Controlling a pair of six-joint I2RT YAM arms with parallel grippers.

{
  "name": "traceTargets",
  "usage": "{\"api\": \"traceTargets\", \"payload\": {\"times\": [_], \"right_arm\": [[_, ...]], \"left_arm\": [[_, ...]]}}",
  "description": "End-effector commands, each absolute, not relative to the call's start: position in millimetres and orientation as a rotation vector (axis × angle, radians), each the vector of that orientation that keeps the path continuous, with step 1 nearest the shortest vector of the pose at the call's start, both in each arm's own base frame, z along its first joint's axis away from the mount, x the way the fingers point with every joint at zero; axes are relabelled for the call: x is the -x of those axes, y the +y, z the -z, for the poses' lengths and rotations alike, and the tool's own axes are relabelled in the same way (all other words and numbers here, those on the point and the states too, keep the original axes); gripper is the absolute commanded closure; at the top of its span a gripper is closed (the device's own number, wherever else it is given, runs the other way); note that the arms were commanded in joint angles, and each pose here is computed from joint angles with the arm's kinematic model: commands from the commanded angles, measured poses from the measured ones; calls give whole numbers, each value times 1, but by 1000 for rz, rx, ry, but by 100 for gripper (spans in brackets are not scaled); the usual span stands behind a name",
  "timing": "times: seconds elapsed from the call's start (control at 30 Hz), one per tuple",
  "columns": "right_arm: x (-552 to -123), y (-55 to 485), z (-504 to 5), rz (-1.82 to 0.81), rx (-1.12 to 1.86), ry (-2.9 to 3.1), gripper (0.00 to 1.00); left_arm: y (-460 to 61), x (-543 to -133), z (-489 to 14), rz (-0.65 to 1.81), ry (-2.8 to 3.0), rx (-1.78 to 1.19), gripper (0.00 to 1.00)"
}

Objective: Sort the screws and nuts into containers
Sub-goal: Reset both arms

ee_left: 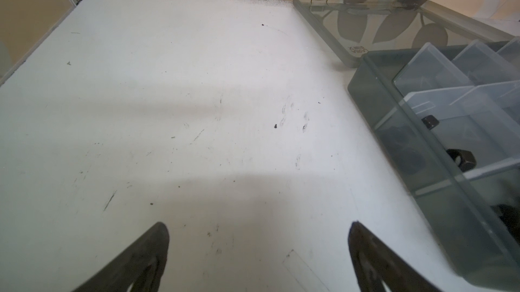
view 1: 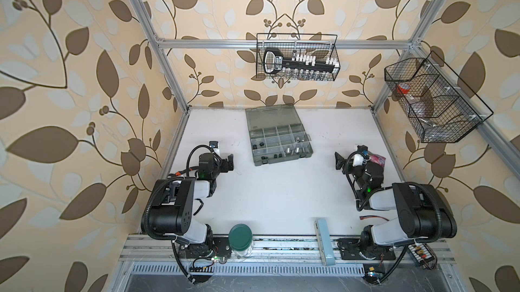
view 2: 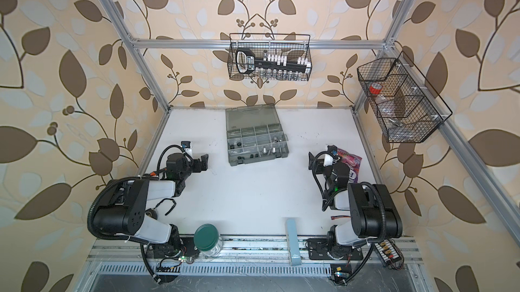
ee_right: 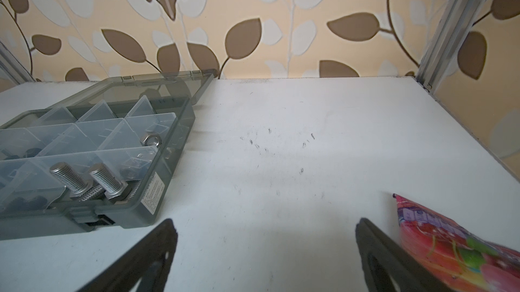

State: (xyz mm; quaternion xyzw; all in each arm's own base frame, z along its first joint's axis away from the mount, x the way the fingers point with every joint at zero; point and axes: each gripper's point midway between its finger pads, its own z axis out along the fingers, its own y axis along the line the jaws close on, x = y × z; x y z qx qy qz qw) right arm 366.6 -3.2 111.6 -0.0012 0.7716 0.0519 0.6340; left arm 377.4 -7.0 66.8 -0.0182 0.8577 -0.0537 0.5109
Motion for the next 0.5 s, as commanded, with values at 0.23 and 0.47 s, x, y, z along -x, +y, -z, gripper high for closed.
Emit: {"api": "traceTargets", "payload": {"times": [0.23, 0.47], "right_arm": [[-373, -4, -116, -98, 1, 1759, 0], [-372, -4, -116, -88, -3, 1757, 0]], "left_arm": [[-7, -384, -75, 117, 2040, 42, 1], [-7, -384, -75, 116, 2038, 42, 1]]}}
